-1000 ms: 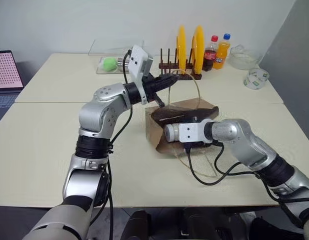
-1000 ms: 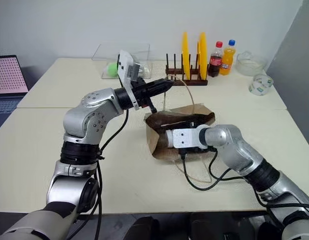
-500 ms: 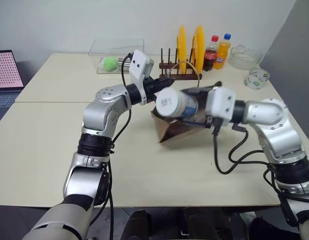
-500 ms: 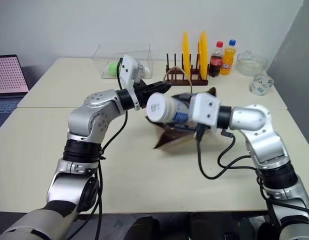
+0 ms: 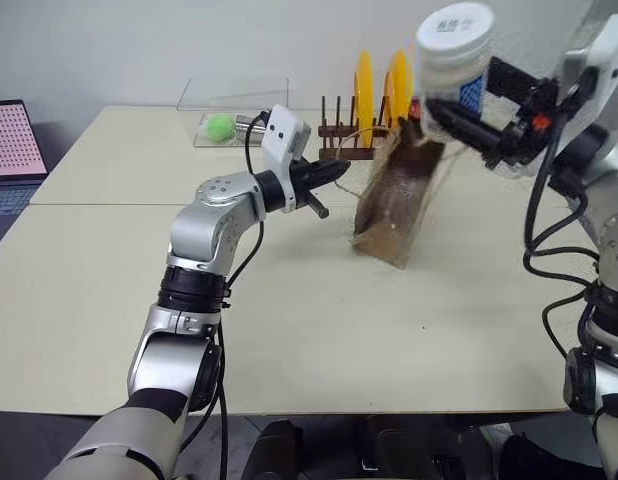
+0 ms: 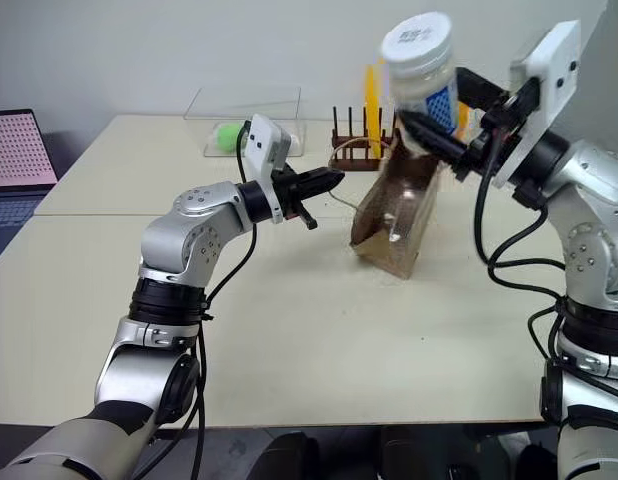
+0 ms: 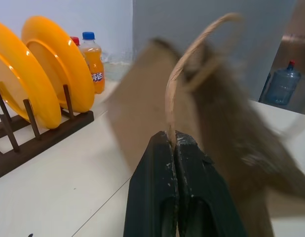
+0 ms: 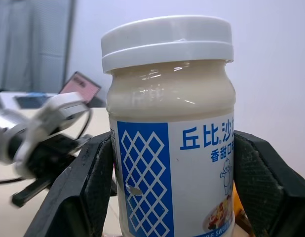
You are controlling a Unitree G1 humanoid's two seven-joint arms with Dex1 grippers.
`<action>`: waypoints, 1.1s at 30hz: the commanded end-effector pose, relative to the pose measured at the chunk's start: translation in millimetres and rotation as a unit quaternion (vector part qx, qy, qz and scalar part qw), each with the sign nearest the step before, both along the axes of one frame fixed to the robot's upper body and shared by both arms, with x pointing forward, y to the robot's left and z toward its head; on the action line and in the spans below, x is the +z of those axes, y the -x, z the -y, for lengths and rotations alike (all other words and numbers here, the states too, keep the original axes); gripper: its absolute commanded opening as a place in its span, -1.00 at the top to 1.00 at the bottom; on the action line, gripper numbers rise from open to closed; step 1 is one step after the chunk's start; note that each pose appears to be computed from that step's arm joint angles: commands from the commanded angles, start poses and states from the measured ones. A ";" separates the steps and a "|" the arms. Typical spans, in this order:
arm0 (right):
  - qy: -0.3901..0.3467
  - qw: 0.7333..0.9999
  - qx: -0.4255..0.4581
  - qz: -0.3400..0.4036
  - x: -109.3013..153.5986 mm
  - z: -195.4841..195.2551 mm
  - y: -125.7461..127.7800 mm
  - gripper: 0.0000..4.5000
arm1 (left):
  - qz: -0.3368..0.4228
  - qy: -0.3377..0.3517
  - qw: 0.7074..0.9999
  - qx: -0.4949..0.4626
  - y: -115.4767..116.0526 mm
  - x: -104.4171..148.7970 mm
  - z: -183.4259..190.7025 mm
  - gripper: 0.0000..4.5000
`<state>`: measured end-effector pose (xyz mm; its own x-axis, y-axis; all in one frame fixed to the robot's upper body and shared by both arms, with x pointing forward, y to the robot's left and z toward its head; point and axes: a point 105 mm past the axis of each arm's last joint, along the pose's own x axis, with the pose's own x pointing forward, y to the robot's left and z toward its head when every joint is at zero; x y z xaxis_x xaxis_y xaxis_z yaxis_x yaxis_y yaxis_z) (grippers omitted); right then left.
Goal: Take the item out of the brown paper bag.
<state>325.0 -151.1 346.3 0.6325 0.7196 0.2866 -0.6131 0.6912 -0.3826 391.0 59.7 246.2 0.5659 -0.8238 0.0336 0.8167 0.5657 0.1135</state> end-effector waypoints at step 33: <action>0.415 0.874 -0.074 -0.241 -193.4 73.9 -6.2 -0.99 | 0.027 0.016 0.999 0.005 4.9 16.4 0.9 1.00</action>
